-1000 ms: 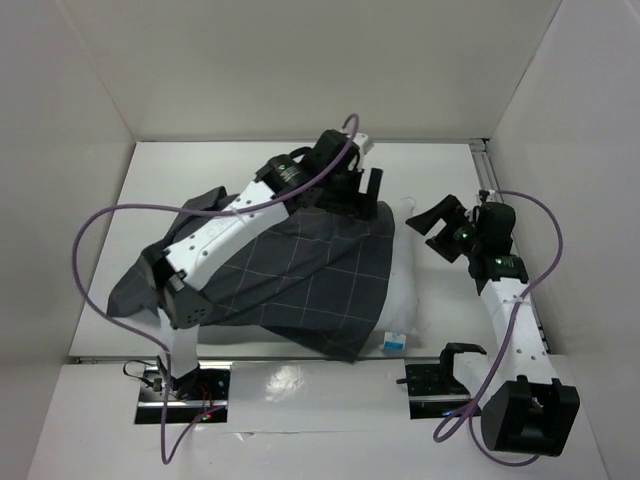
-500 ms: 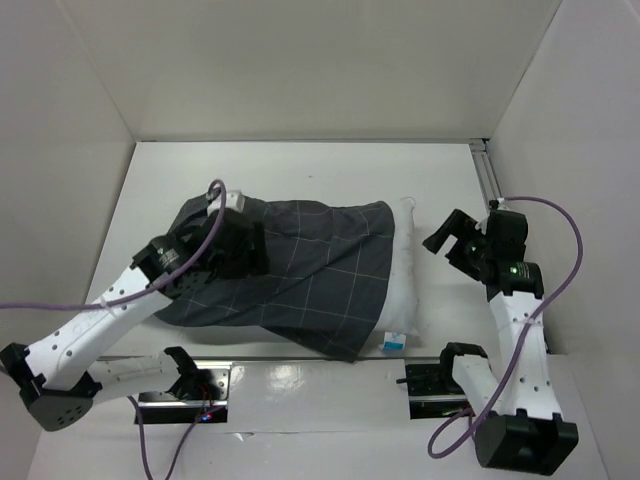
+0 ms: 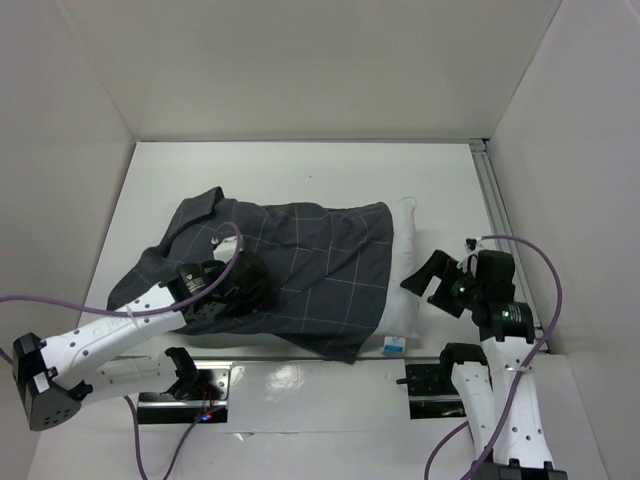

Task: Put the pillow into the pillowcase

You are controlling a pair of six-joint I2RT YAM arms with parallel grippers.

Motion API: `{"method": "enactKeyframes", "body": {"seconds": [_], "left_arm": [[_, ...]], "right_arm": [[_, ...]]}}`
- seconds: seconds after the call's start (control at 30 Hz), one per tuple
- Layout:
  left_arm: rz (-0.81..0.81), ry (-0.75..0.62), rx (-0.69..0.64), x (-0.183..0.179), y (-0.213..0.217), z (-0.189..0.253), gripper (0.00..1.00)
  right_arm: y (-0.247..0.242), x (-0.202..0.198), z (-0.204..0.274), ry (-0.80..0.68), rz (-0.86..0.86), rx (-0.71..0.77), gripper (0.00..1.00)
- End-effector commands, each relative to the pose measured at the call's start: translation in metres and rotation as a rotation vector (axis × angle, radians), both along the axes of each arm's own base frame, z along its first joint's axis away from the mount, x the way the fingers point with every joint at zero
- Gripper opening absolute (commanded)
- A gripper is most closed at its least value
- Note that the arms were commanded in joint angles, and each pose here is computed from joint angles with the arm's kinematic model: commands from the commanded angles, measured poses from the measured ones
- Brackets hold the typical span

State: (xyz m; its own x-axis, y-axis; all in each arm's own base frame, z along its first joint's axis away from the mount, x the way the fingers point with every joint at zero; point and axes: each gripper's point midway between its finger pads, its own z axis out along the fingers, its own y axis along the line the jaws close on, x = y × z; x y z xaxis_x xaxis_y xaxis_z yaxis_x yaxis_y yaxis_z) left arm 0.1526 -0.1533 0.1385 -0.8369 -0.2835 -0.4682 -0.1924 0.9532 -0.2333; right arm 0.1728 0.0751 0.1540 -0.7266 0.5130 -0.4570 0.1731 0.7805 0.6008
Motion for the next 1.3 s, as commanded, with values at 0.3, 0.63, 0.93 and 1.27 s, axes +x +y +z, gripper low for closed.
{"method": "enactKeyframes", "body": {"seconds": [0.3, 0.63, 0.93, 1.27], "left_arm": [[-0.013, -0.218, 0.117, 0.084, -0.036, 0.049, 0.0], [-0.175, -0.384, -0.042, 0.082, -0.07, 0.172, 0.0], [-0.344, -0.277, -0.308, -0.008, -0.056, 0.216, 0.0], [-0.316, -0.385, -0.113, 0.129, -0.065, 0.257, 0.0]], "right_arm": [[0.048, 0.017, 0.003, -0.109, 0.137, 0.319, 0.41], [0.014, 0.041, 0.13, -0.333, 0.131, 0.005, 0.0], [-0.018, -0.037, 0.146, -0.2, -0.021, -0.18, 0.0], [-0.009, 0.065, 0.127, -0.056, -0.003, -0.102, 0.0]]}}
